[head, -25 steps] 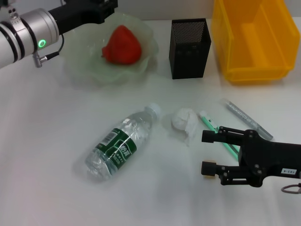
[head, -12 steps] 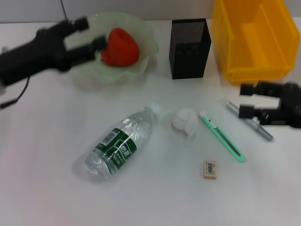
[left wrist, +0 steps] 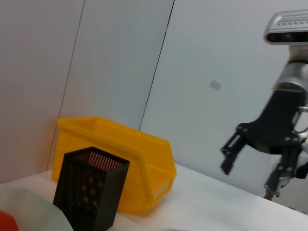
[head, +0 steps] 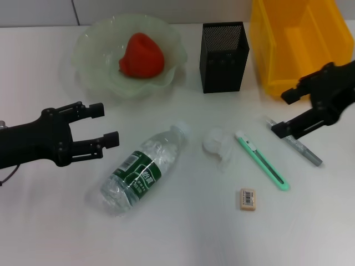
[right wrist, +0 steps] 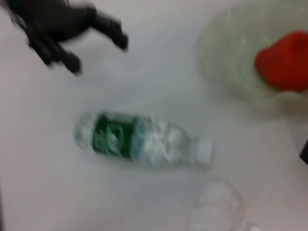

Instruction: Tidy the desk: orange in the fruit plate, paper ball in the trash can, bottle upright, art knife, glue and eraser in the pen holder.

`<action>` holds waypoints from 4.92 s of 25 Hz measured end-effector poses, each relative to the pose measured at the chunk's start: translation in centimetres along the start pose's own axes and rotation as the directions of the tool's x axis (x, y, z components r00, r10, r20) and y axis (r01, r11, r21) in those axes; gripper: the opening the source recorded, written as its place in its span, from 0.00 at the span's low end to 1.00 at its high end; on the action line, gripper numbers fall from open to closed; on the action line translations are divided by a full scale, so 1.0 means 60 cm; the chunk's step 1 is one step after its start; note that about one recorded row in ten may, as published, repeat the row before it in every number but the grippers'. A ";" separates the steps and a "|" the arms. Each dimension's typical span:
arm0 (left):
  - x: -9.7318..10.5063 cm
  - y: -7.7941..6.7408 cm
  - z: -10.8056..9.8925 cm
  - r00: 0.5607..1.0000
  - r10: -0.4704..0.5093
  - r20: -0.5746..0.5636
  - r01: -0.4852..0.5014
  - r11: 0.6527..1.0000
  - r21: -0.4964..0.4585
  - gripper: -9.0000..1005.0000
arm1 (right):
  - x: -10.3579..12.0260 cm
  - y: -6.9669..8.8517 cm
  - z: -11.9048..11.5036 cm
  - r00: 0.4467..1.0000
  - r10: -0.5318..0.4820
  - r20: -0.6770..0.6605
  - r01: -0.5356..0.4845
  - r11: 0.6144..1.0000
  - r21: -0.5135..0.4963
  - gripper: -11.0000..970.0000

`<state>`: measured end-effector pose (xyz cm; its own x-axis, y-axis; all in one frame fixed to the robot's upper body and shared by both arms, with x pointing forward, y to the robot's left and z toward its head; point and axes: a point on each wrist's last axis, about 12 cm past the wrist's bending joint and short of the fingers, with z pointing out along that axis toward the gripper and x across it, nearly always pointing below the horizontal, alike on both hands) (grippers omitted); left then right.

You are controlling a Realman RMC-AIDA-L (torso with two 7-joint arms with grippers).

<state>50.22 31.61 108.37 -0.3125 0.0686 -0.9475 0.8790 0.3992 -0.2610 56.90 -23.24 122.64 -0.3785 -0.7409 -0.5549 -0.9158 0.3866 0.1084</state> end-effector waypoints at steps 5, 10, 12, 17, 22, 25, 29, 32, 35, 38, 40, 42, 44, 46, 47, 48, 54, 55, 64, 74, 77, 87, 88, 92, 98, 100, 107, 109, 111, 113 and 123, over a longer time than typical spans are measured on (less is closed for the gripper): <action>0.007 -0.004 0.002 1.000 -0.011 -0.006 0.011 1.000 0.005 0.84 | -0.034 -0.016 0.078 0.995 -0.034 -0.097 0.036 0.999 0.018 0.78; 0.007 -0.004 0.003 1.000 -0.012 -0.004 0.012 1.000 0.004 0.84 | -0.049 -0.033 0.149 0.989 -0.006 -0.147 0.009 1.000 0.018 0.77; 0.006 -0.004 0.004 1.000 -0.010 -0.004 0.010 1.000 0.005 0.84 | -0.050 -0.035 0.158 0.988 -0.001 -0.154 0.004 1.000 0.019 0.77; 0.005 -0.003 0.005 1.000 -0.008 -0.003 0.008 1.000 0.006 0.84 | -0.055 -0.042 0.194 0.986 -0.004 -0.167 0.013 0.999 0.050 0.77; 0.007 -0.002 0.007 1.000 -0.011 -0.008 0.011 1.000 -0.006 0.84 | -0.061 -0.039 0.218 0.990 -0.012 -0.141 0.019 0.999 0.048 0.77; 0.009 -0.002 0.006 1.000 -0.013 -0.010 0.013 1.000 -0.014 0.84 | -0.058 -0.036 0.241 0.989 -0.023 -0.148 0.031 0.998 0.053 0.76; 0.010 -0.002 0.006 1.000 -0.015 -0.010 0.015 1.000 -0.018 0.84 | -0.057 -0.035 0.250 0.988 -0.025 -0.152 0.034 0.998 0.057 0.76; 0.010 -0.001 0.006 1.000 -0.015 -0.009 0.015 1.000 -0.019 0.84 | -0.059 -0.031 0.252 0.991 -0.029 -0.127 0.034 0.999 0.041 0.76; 0.010 0.000 0.008 1.000 -0.015 -0.011 0.015 1.000 -0.025 0.84 | -0.061 -0.029 0.252 0.993 -0.037 -0.110 0.041 0.999 0.027 0.76; 0.011 0.000 0.009 1.000 -0.015 -0.012 0.015 1.000 -0.027 0.84 | -0.061 -0.028 0.252 0.993 -0.038 -0.111 0.041 0.999 0.025 0.66; 0.012 0.000 0.008 1.000 -0.015 -0.013 0.015 0.999 -0.028 0.84 | -0.059 -0.027 0.247 0.993 -0.040 -0.112 0.043 0.999 0.020 0.59; 0.012 0.000 0.008 1.000 -0.015 -0.013 0.015 0.999 -0.030 0.84 | -0.058 -0.027 0.242 0.993 -0.041 -0.108 0.043 0.999 0.019 0.53; 0.013 -0.001 0.007 1.000 -0.015 -0.013 0.015 0.999 -0.032 0.84 | -0.057 -0.023 0.224 0.994 -0.047 -0.095 0.048 0.999 0.013 0.52; 0.015 -0.001 0.006 1.000 -0.018 -0.012 0.018 0.999 -0.034 0.84 | -0.055 -0.019 0.199 0.995 -0.048 -0.083 0.049 0.999 0.020 0.51; 0.016 -0.001 0.005 1.000 -0.020 -0.012 0.020 0.999 -0.035 0.84 | -0.054 -0.018 0.186 0.996 -0.044 -0.082 0.047 0.998 0.032 0.50; 0.016 -0.001 0.004 1.000 -0.021 -0.012 0.021 0.999 -0.035 0.84 | -0.052 -0.017 0.166 0.996 -0.039 -0.085 0.044 0.997 0.060 0.51; 0.014 0.000 0.007 1.000 -0.017 -0.013 0.017 0.999 -0.030 0.84 | -0.044 -0.022 0.057 0.995 0.035 -0.092 -0.006 0.953 0.302 0.55; 0.013 0.001 0.008 1.000 -0.015 -0.013 0.015 1.000 -0.028 0.84 | -0.044 -0.029 0.024 0.996 0.071 -0.055 -0.043 0.918 0.395 0.55; 0.011 0.002 0.014 1.000 -0.012 -0.015 0.012 1.000 -0.023 0.84 | -0.029 -0.111 0.005 0.972 0.144 0.187 -0.230 0.767 0.600 0.61; 0.012 0.002 0.014 1.000 -0.025 -0.019 0.024 0.999 -0.024 0.84 | -0.019 -0.155 0.042 0.947 0.186 0.260 -0.311 0.727 0.612 0.67; 0.011 0.003 0.013 0.999 -0.036 -0.020 0.035 0.999 -0.027 0.84 | -0.016 -0.152 0.041 0.944 0.191 0.267 -0.319 0.729 0.606 0.69; -0.038 0.028 0.008 0.987 -0.141 -0.082 0.138 0.990 -0.042 0.84 | 0.093 -0.054 0.001 0.849 0.211 0.485 -0.346 0.915 0.208 0.80; -0.038 0.028 0.008 0.987 -0.141 -0.082 0.138 0.990 -0.042 0.84 | 0.115 -0.037 0.000 0.825 0.195 0.530 -0.308 0.942 0.132 0.80; -0.093 0.035 0.030 0.965 -0.162 -0.207 0.149 0.986 -0.079 0.84 | 0.180 0.004 0.011 0.744 0.173 0.646 -0.191 0.981 -0.043 0.80; -0.188 0.027 0.128 0.879 -0.223 -0.421 0.170 0.972 -0.161 0.84 | 0.305 0.058 0.097 0.636 0.226 0.737 -0.142 0.974 -0.176 0.80; -0.212 0.019 0.175 0.840 -0.238 -0.488 0.160 0.967 -0.197 0.84 | 0.313 0.065 0.108 0.633 0.225 0.741 -0.141 0.974 -0.175 0.80; -0.236 -0.007 0.283 0.756 -0.205 -0.621 0.040 0.962 -0.268 0.84 | 0.338 0.086 0.154 0.641 0.243 0.728 -0.211 0.968 -0.137 0.80; -0.232 -0.010 0.298 0.742 -0.198 -0.640 0.006 0.957 -0.289 0.84 | 0.340 0.088 0.161 0.649 0.250 0.719 -0.226 0.965 -0.132 0.80; -0.227 -0.012 0.306 0.731 -0.197 -0.653 -0.012 0.954 -0.300 0.84 | 0.343 0.089 0.167 0.658 0.259 0.707 -0.241 0.962 -0.128 0.80; -0.221 -0.014 0.313 0.722 -0.195 -0.664 -0.024 0.952 -0.306 0.84 | 0.346 0.089 0.172 0.667 0.267 0.696 -0.255 0.959 -0.124 0.80; -0.171 -0.012 0.346 0.684 -0.210 -0.699 -0.048 0.943 -0.330 0.80 | 0.336 0.083 0.187 0.676 0.275 0.684 -0.266 0.956 -0.122 0.80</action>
<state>60.26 11.62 114.45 -0.6497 0.6022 -0.4640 0.7249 0.6746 -0.1395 46.22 -30.06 102.73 -0.4162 -0.0188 -0.9091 -0.7912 0.5001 0.3519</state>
